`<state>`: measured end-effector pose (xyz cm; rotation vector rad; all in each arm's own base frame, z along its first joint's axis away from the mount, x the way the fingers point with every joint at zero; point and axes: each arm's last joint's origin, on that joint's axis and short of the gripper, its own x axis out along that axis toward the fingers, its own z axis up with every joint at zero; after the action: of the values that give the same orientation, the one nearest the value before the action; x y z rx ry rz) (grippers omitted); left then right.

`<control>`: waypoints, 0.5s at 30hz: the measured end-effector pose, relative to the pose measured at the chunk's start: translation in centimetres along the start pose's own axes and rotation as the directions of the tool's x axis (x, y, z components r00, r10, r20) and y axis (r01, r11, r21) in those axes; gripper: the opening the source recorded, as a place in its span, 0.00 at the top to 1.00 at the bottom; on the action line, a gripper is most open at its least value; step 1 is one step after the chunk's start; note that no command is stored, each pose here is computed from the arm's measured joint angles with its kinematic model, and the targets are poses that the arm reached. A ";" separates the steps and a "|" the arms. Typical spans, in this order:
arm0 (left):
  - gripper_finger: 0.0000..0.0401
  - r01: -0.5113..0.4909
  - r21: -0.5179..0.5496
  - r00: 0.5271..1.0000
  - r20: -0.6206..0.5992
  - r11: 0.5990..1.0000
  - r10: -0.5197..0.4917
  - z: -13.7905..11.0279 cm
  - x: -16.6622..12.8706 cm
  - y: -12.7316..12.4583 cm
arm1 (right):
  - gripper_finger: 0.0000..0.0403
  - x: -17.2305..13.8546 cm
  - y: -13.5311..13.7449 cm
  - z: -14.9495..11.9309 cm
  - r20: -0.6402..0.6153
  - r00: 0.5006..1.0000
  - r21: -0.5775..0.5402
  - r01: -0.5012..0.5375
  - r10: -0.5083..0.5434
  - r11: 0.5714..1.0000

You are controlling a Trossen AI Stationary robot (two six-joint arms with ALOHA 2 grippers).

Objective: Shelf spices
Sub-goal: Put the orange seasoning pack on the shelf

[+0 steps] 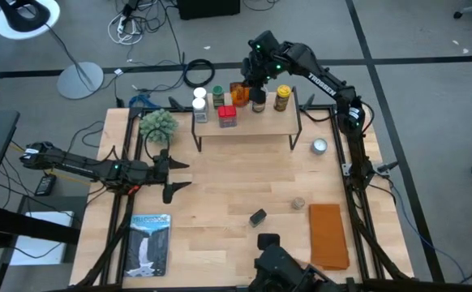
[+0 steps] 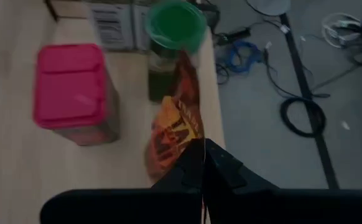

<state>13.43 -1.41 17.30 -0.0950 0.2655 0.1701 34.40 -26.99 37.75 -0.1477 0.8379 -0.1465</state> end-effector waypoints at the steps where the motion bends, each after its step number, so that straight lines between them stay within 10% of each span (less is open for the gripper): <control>1: 0.21 0.000 0.000 1.000 0.000 1.000 0.000 0.0 0.0 0.0 | 1.00 0.0 0.0 0.0 -0.007 1.000 0.001 0.007 -0.007 1.000; 15: 0.21 -0.001 -0.001 1.000 -0.005 1.000 0.001 0.0 0.0 0.0 | 0.99 0.2 0.3 -0.2 -0.014 1.000 0.063 -0.027 0.028 0.998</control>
<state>13.42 -1.41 17.25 -0.0964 0.2702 0.1708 34.42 -26.79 37.44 -0.0766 0.8486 -0.1484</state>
